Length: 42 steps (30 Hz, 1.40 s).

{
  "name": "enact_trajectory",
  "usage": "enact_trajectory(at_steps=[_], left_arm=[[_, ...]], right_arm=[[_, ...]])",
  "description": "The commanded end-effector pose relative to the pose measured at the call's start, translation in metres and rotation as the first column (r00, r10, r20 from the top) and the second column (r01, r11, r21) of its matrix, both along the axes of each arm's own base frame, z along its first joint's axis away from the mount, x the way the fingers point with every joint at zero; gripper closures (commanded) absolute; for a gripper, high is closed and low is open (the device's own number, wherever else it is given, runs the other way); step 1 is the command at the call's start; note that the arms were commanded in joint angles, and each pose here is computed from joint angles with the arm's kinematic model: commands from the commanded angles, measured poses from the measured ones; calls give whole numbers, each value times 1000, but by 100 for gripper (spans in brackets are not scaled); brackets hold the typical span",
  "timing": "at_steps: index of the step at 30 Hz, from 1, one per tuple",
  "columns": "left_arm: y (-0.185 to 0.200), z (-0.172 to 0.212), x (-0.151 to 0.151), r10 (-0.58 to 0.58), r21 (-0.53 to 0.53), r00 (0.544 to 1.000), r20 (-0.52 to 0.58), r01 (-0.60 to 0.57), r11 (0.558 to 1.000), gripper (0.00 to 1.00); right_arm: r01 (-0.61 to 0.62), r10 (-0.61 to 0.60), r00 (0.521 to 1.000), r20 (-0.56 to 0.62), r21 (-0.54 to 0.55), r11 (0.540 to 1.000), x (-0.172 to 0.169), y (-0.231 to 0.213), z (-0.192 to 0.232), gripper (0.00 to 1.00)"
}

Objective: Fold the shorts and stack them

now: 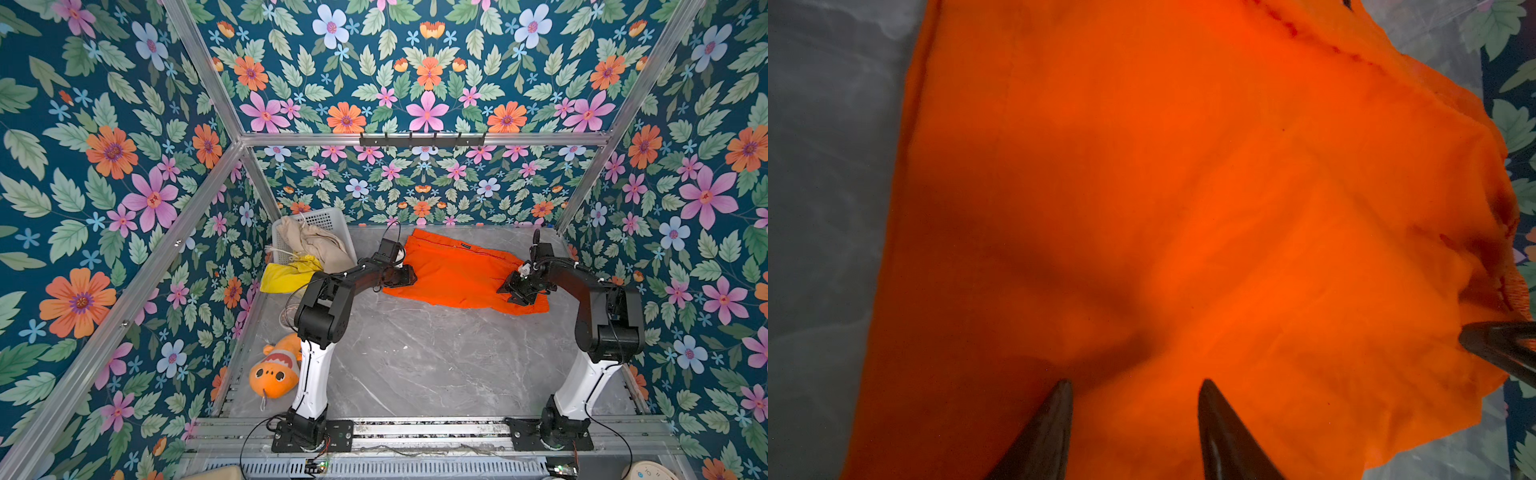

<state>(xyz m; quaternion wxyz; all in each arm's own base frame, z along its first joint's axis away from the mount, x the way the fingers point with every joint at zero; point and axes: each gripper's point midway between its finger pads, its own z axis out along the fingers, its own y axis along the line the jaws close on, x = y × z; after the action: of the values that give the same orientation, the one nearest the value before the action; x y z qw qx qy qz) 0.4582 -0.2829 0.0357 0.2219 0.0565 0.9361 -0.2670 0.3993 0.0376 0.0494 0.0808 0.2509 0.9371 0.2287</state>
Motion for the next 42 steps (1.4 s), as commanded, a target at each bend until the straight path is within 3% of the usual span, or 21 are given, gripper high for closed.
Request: enact_trajectory(at_steps=[1, 13, 18, 21, 26, 29, 32, 38, 42], left_arm=[[19, -24, -29, 40, 58, 994, -102, -34, 998, 49], [63, -43, -159, 79, 114, 965, -251, -51, 992, 50], [59, -41, -211, 57, 124, 958, -281, -22, 992, 50], [54, -22, -224, 52, 98, 965, -256, -28, 995, 50], [61, 45, -201, 56, 105, 995, -85, -47, 993, 47], [72, 84, -171, 30, 135, 999, 26, -34, 990, 47], [83, 103, -145, -79, 226, 993, 90, 57, 972, 48], [98, 105, -109, -356, 439, 931, 85, 286, 852, 44], [89, 97, -97, -554, 492, 828, 82, 450, 745, 45]], right_arm=[[7, -9, 999, -45, -37, 999, -12, -6, -8, 50], [28, -47, 980, -191, -100, 995, -89, -12, -20, 50], [53, -69, 985, -158, -101, 994, -116, -9, -5, 50], [32, -40, 995, -87, -91, 995, -123, -2, 17, 49], [-63, 73, 993, 90, -117, 991, -116, 24, 66, 49], [-147, 175, 964, 203, -145, 978, -105, 51, 90, 49], [-258, 296, 910, 291, -161, 953, -96, 86, 104, 49], [-365, 380, 855, 352, -113, 924, -88, 140, 97, 49], [-390, 388, 848, 362, -70, 918, -83, 160, 86, 49]])
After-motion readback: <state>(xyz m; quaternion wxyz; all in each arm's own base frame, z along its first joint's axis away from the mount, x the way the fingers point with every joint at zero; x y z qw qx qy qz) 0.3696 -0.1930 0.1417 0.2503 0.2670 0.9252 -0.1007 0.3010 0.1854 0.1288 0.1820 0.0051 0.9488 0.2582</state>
